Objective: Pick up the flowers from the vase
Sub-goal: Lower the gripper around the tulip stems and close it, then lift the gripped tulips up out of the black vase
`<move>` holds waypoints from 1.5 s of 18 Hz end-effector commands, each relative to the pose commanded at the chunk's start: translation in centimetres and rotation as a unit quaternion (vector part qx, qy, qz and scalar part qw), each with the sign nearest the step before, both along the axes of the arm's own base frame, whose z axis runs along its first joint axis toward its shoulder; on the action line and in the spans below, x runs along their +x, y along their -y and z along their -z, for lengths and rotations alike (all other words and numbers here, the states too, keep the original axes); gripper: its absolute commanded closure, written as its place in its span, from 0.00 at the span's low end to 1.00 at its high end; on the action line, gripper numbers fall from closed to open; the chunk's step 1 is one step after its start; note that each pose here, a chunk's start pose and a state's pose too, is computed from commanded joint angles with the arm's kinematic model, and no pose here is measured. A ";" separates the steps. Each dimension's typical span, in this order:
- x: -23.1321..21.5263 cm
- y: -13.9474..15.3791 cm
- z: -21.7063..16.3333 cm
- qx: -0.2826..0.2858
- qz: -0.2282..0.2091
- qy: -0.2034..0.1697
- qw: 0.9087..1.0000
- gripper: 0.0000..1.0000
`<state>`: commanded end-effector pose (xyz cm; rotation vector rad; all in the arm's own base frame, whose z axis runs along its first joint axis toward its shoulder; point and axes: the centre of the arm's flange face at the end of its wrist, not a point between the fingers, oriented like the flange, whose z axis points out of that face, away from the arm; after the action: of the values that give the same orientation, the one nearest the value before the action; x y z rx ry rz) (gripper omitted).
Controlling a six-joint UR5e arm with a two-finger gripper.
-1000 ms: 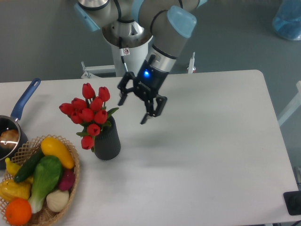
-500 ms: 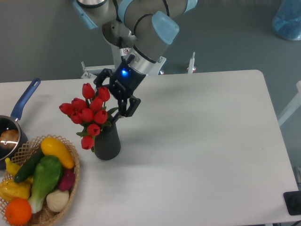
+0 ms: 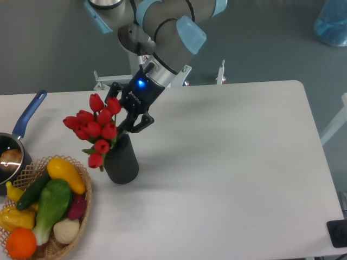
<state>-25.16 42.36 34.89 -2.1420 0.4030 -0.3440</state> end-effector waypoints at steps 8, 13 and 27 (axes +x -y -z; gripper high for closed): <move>-1.4 0.7 -1.7 0.026 -0.019 0.011 0.999 1.00; -1.8 0.5 -4.6 0.034 -0.039 0.020 0.998 1.00; -1.3 0.9 -14.5 0.064 -0.092 0.047 0.993 1.00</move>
<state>-26.42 41.44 49.34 -2.0100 0.1672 -0.3043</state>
